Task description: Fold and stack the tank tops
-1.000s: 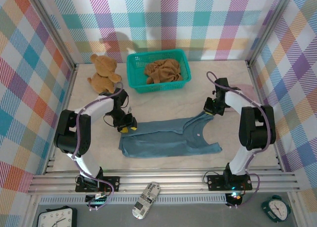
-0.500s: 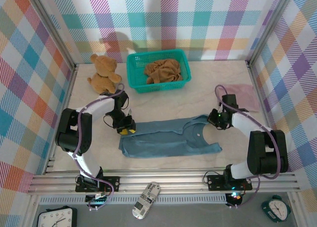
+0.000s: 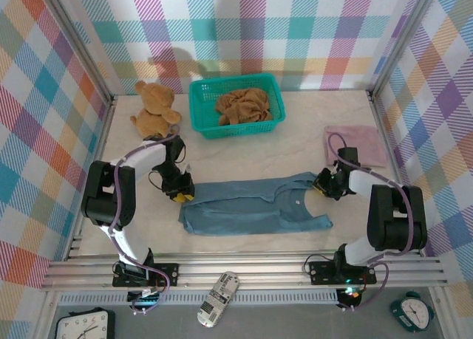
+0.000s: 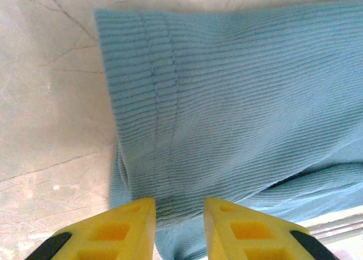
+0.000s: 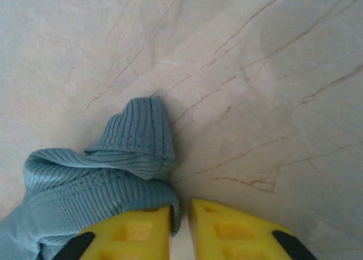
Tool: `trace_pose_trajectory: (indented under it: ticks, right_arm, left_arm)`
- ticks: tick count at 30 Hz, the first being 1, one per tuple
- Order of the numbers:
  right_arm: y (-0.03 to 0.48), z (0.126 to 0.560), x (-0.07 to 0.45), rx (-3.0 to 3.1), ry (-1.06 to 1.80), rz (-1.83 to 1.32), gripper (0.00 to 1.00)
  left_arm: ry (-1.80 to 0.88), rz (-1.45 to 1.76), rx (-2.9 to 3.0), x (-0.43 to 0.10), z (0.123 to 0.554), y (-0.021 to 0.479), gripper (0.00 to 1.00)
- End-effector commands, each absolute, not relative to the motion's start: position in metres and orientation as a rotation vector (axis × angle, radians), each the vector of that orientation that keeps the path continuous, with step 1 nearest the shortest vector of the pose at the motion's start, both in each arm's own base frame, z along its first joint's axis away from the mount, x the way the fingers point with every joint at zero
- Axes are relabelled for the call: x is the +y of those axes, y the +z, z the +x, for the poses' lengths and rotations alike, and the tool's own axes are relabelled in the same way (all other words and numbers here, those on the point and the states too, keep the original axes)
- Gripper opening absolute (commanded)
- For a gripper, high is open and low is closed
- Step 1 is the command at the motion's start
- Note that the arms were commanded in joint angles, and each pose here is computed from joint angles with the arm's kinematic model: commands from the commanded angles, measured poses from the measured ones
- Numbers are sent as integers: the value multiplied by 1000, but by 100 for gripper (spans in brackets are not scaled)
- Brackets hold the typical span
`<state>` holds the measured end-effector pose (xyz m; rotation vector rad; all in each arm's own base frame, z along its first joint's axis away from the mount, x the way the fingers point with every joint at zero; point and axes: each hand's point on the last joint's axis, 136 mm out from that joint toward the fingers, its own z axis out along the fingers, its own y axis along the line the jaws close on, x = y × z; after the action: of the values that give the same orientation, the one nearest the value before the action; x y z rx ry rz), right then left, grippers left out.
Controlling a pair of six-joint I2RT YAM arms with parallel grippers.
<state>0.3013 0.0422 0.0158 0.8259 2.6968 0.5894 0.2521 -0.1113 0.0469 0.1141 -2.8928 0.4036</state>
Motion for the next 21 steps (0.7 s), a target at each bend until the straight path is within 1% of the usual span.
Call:
trace_pose_trajectory:
  ticks: [1,4,9,11,14,17,19,21]
  right_arm:
    - [12,292,36,2737,533,810,27]
    - [30,289,36,2729,535,762,31]
    - [65,279,38,2690,554,736,31]
    - [82,290,41,2625,597,709,30]
    - [101,319,55,2508,744,668,29]
    - [100,340,69,2503,772,608,27]
    - [96,349,71,2509,748,604,27]
    - [82,355,67,2535,687,615,26]
  left_arm:
    - [450,105,-2890,-115,259,59,28]
    - [503,105,-2898,-122,268,70,29]
    - [559,81,-2909,-136,287,76,29]
    - [568,69,-2912,-141,294,73,29]
    - [575,40,-2929,-147,306,65,28]
    - [588,17,-2959,-152,322,58,26]
    - [581,-2,-2981,-152,332,53,24]
    - [589,-8,-2982,-155,335,45,23]
